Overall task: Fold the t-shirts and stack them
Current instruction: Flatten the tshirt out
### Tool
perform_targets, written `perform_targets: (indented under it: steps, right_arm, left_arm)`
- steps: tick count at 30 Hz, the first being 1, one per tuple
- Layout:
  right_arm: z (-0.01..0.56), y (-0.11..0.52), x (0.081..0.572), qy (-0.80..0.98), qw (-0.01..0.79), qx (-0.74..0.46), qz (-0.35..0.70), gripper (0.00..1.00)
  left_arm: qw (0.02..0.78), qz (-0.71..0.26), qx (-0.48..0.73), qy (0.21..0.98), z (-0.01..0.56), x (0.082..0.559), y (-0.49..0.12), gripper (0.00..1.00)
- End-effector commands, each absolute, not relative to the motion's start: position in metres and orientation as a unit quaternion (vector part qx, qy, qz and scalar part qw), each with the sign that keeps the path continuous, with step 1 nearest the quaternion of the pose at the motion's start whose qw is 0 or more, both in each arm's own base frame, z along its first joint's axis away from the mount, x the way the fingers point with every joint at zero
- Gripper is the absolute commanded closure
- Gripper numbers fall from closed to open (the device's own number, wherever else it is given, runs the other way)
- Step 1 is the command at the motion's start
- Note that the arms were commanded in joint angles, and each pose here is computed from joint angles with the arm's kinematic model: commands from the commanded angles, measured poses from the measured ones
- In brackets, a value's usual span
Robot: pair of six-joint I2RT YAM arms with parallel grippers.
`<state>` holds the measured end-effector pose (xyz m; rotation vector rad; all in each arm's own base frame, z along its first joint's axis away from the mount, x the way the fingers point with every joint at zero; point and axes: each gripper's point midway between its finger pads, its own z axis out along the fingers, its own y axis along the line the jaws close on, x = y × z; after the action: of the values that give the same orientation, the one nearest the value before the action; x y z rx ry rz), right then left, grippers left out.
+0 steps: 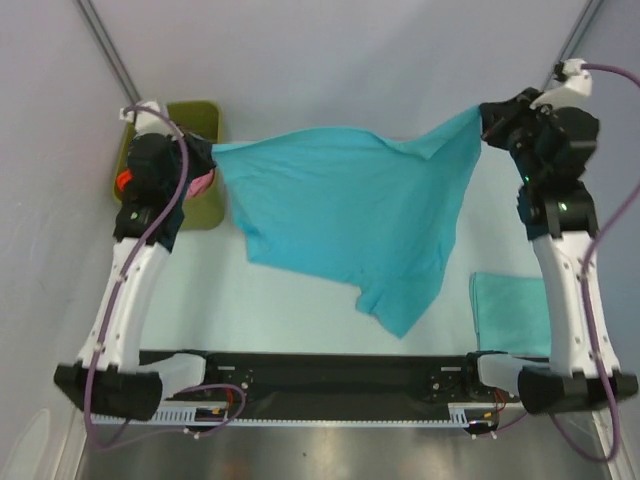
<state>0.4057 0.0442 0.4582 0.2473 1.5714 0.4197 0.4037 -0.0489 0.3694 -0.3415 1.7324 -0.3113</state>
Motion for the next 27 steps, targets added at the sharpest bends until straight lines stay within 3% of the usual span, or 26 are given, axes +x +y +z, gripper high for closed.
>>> perform_targets:
  steps: [1, 8, 15, 18, 21, 27]
  right_arm:
    - [0.535, 0.053, 0.332, 0.627, 0.751, 0.082, 0.188, 1.0]
    - [0.618, 0.044, 0.152, 0.485, 0.836, 0.053, 0.251, 1.0]
    - [0.662, 0.042, 0.069, 0.417, 0.863, 0.019, 0.285, 1.0]
    - [0.674, 0.047, 0.082, 0.407, 0.863, 0.018, 0.297, 1.0]
    - [0.666, 0.056, 0.138, 0.435, 0.852, 0.023, 0.29, 1.0]
    - [0.566, 0.077, 0.302, 0.554, 0.795, 0.049, 0.243, 1.0]
  left_arm:
    - [0.694, -0.153, -0.129, 0.691, 0.445, 0.338, -0.041, 1.0]
    - [0.799, -0.13, -0.097, 0.58, 0.537, 0.208, -0.02, 1.0]
    - [0.848, -0.181, -0.091, 0.489, 0.583, 0.124, -0.006, 1.0]
    - [0.85, -0.19, -0.079, 0.485, 0.594, 0.125, -0.011, 1.0]
    - [0.837, -0.177, -0.081, 0.511, 0.585, 0.152, -0.017, 1.0]
    - [0.766, -0.115, -0.073, 0.628, 0.494, 0.27, -0.045, 1.0]
